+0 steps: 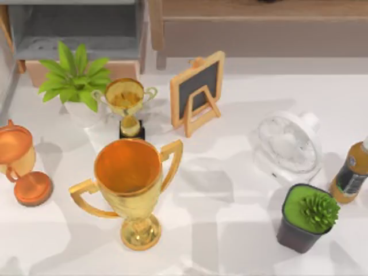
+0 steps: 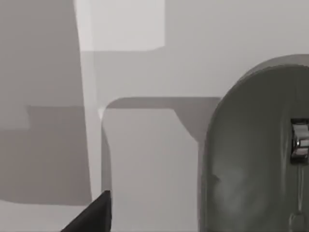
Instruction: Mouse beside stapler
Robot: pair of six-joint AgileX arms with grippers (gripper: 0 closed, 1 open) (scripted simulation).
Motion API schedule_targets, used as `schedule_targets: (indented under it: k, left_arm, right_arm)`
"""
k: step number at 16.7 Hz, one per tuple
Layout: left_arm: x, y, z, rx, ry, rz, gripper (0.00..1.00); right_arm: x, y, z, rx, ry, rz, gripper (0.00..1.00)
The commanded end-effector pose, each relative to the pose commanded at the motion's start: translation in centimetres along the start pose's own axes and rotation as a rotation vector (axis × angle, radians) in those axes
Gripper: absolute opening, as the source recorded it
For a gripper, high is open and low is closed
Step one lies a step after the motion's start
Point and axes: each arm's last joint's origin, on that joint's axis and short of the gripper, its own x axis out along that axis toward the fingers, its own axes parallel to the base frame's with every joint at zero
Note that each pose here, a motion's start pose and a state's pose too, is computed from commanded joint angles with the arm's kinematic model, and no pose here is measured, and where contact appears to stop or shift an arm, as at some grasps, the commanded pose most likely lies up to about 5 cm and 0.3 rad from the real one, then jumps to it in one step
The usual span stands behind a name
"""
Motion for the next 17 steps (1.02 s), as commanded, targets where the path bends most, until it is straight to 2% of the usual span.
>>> schedule_targets:
  k: [2, 15, 17]
  left_arm:
    - [0.00, 0.00, 0.00, 0.000, 0.000, 0.000, 1.00]
    - [0.00, 0.00, 0.00, 0.000, 0.000, 0.000, 0.02]
    - [0.00, 0.00, 0.00, 0.000, 0.000, 0.000, 0.00]
  right_arm:
    - [0.00, 0.00, 0.00, 0.000, 0.000, 0.000, 1.00]
    - [0.00, 0.00, 0.00, 0.000, 0.000, 0.000, 1.00]
    - [0.00, 0.00, 0.00, 0.000, 0.000, 0.000, 1.00]
